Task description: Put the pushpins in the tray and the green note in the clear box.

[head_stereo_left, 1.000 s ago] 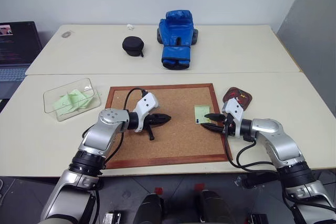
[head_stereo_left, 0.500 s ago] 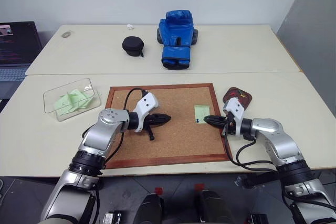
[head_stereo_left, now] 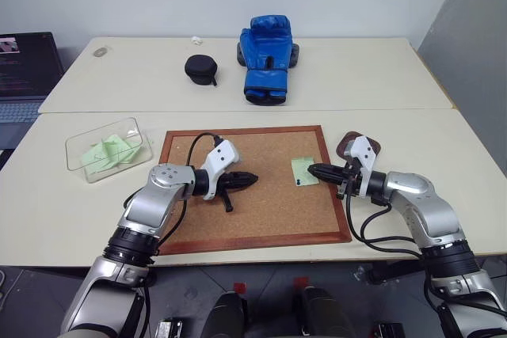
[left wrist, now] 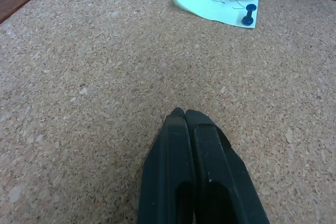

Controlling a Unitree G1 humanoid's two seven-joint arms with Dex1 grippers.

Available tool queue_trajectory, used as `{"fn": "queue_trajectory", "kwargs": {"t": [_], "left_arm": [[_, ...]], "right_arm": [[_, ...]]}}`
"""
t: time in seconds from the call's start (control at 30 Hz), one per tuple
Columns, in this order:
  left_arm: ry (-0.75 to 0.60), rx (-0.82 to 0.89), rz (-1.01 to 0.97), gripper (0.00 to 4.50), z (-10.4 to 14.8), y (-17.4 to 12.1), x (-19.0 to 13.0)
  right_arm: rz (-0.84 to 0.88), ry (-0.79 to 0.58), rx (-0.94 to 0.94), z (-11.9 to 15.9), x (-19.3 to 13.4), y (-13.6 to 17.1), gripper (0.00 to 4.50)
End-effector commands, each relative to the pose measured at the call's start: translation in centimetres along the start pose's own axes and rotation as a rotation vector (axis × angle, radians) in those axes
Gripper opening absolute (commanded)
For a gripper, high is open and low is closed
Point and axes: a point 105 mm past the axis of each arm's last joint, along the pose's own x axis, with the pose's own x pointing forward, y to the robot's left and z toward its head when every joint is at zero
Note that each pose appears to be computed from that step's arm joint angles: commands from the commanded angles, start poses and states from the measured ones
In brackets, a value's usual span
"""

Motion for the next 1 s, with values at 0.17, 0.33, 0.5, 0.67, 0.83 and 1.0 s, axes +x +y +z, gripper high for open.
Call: {"fn": "queue_trajectory", "kwargs": {"t": [0.17,0.33,0.5,0.67,0.83,1.0], "left_arm": [[-0.001,0.022,-0.006,0.0,0.4,-0.2,-0.1],[0.0,0.022,-0.004,0.0,0.3,-0.2,-0.2],[0.0,0.024,-0.008,0.0,0.3,-0.2,-0.1],[0.001,0.031,-0.013,0.0,0.4,-0.2,-0.1],[0.003,0.035,-0.013,0.0,0.5,-0.2,-0.1],[0.004,0.032,-0.013,0.0,0.3,-0.3,-0.2]], "right_arm": [[-0.103,-0.066,-0.014,2.1,-1.4,-1.9,0.05],[-0.339,-0.099,0.07,2.3,-3.7,-5.9,0.05],[-0.56,-0.07,0.147,1.3,-5.3,-9.6,0.05],[-0.647,-0.059,0.22,0.4,-5.0,-11.2,0.05],[-0.666,-0.052,0.237,0.1,-4.8,-11.6,0.84],[-0.667,-0.047,0.232,0.0,-5.0,-11.6,1.75]]}}
